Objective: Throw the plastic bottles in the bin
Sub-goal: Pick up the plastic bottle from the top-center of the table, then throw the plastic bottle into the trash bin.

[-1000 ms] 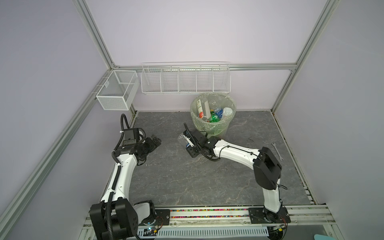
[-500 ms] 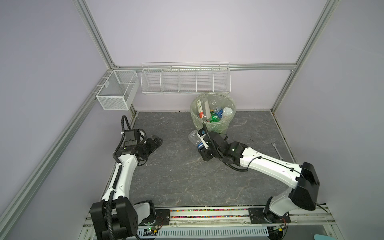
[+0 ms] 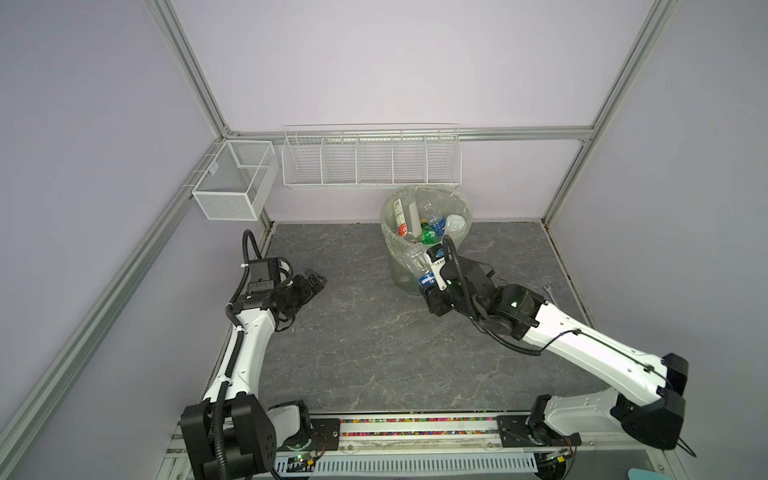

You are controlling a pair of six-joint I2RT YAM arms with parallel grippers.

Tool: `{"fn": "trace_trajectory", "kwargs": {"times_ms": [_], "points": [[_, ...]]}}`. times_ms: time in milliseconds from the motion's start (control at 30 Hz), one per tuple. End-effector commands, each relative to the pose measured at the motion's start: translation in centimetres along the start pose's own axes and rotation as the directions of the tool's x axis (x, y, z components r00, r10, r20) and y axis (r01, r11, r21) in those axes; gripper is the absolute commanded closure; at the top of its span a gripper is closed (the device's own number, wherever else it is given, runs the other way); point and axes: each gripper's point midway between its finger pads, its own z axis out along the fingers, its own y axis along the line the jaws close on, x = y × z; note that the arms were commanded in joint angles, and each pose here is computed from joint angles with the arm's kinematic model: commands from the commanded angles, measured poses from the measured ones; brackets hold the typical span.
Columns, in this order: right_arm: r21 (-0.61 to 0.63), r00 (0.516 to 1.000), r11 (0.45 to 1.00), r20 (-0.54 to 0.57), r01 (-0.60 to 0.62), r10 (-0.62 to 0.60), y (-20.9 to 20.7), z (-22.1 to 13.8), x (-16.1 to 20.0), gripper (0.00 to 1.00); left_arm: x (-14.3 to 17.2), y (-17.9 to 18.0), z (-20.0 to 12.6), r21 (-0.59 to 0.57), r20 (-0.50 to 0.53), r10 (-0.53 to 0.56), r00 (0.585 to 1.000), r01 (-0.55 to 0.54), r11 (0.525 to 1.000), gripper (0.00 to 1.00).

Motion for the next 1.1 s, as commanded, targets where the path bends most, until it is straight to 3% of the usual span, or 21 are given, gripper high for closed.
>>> {"fn": "trace_trajectory", "kwargs": {"times_ms": [0,400,700,900,967,1067], "points": [[0.06,0.997,0.998,0.078,-0.029,0.024,-2.8,-2.2,-3.2,0.34,-0.3,-0.4,-0.4,0.017,0.015,0.009,1.0,-0.009,1.0,0.01],[0.145,0.982,0.988,0.187,-0.059,0.031,-7.0,-3.3,-8.9,0.34,-0.4,-0.1,-0.7,-0.006,0.024,0.018,1.0,-0.018,1.0,0.01],[0.139,0.982,0.988,0.182,-0.067,0.041,-7.5,-0.3,-11.0,0.35,-0.3,0.2,-0.7,-0.022,0.024,0.024,0.999,-0.024,0.999,0.01],[0.181,0.986,0.982,0.166,-0.062,0.032,-9.6,4.7,-14.1,0.35,-0.6,0.2,-0.7,-0.028,0.029,0.023,0.999,-0.022,0.999,0.01],[0.171,0.991,0.984,0.126,-0.057,0.036,-9.9,6.8,-14.4,0.31,-0.7,0.2,-0.8,-0.032,0.033,0.024,0.999,-0.023,0.999,0.01],[0.177,0.995,0.983,0.096,-0.045,0.028,-10.0,8.3,-15.2,0.09,-1.1,0.2,-1.0,-0.047,0.037,0.03,0.999,-0.029,0.998,0.01]]}}
